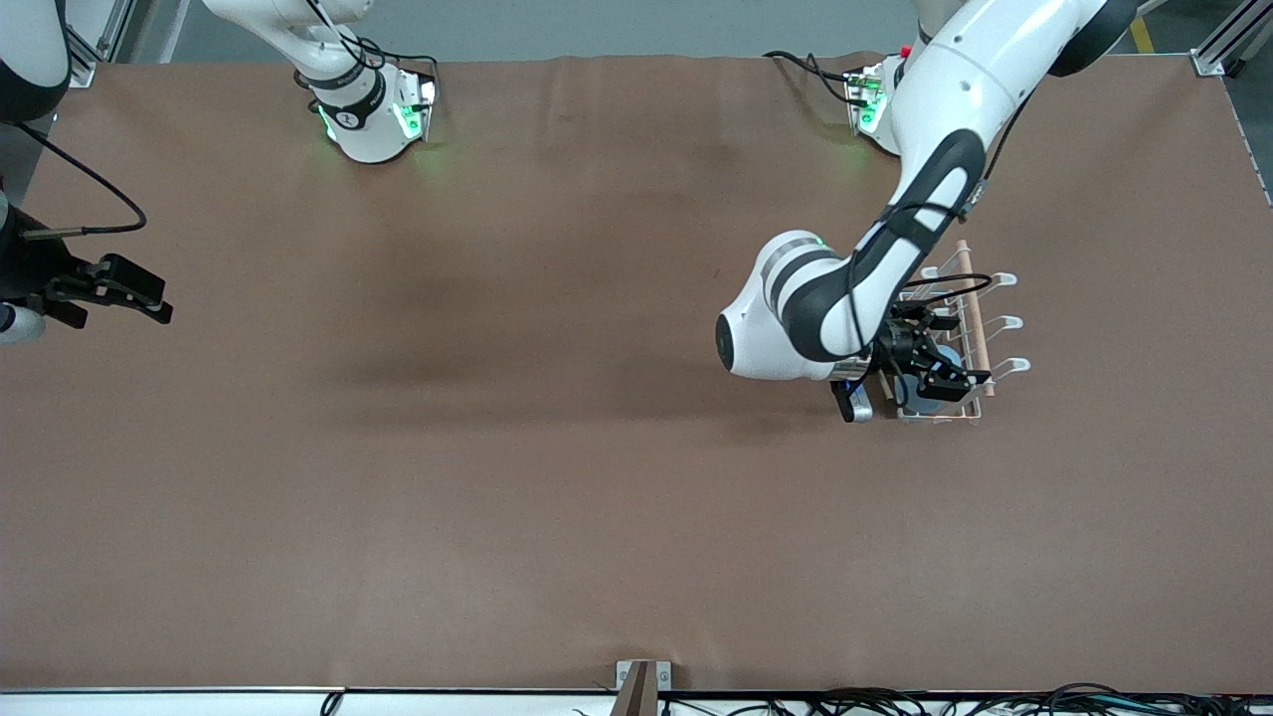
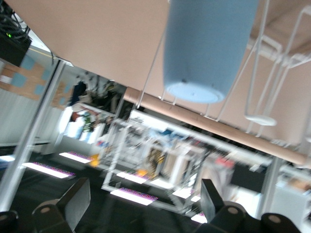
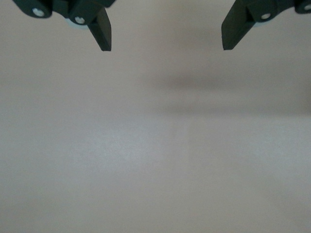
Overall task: Hang cup on cup holder
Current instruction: 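Lower the cup onto the hook and open the left gripper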
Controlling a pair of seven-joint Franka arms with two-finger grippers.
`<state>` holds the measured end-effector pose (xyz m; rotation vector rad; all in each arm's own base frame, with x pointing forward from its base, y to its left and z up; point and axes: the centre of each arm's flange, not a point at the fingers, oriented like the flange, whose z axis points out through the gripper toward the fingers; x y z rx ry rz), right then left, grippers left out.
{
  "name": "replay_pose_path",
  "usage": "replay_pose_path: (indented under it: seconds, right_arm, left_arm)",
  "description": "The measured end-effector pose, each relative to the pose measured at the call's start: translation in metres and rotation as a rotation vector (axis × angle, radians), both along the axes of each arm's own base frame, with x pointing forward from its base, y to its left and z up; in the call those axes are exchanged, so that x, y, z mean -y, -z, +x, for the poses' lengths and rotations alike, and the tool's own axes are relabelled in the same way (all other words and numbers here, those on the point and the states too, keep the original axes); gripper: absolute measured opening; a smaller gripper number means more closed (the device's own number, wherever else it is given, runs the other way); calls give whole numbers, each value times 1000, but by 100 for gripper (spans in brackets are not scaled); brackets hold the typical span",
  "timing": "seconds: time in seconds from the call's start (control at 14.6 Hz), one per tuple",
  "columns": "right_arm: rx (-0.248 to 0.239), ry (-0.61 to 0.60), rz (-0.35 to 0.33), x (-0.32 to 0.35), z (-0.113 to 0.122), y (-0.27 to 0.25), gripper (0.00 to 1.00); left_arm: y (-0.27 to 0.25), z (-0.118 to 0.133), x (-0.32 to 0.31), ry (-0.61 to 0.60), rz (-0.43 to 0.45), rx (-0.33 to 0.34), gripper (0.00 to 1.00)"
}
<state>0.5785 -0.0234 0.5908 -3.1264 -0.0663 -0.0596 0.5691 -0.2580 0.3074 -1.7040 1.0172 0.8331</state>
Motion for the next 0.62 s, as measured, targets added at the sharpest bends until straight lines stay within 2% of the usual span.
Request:
replay_pose_path:
  seconds: [0.34,0.62]
  right_arm:
    - [-8,3,0,2,-1,0,100]
    - [0,10,0,6,-2,-7,100]
  left_arm:
    - [-84,-2,11,-224,-197,257,100]
    - [-130,-5,3,-486,-315,474,100]
